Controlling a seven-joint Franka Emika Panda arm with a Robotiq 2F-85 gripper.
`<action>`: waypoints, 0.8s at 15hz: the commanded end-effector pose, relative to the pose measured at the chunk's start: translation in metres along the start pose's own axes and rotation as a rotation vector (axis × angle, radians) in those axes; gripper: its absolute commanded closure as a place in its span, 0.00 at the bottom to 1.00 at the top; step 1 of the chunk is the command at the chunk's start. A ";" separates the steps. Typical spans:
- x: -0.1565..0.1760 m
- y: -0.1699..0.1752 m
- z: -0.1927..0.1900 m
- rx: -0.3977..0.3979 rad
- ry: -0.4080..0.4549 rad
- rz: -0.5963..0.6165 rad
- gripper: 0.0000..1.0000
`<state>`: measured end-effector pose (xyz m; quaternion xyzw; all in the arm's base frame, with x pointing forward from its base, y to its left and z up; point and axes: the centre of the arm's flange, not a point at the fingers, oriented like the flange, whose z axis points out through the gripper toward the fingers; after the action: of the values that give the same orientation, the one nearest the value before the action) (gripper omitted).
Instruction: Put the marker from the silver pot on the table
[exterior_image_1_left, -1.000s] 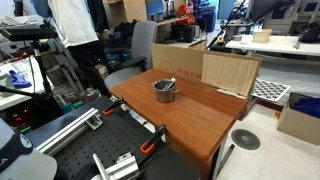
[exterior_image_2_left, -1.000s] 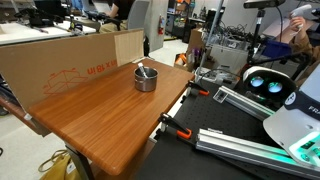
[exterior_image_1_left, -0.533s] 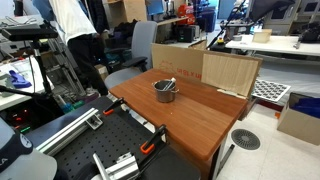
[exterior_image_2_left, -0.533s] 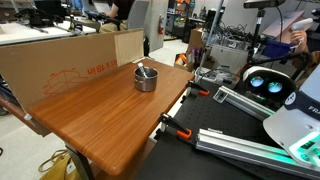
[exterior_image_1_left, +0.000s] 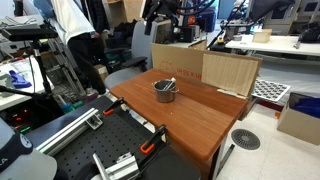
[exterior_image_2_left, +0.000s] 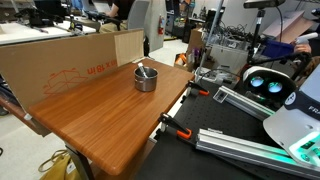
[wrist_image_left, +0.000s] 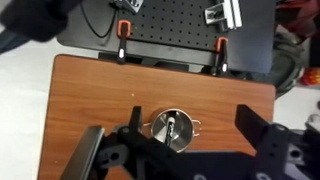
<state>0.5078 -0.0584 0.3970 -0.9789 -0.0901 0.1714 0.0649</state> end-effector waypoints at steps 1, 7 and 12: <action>0.021 -0.001 0.023 0.038 0.054 0.030 0.00; 0.056 0.005 0.077 0.012 0.076 0.099 0.00; 0.082 0.004 0.124 -0.020 0.050 0.165 0.00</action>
<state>0.5344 -0.0392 0.2705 -0.9861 -0.0256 0.1548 0.0552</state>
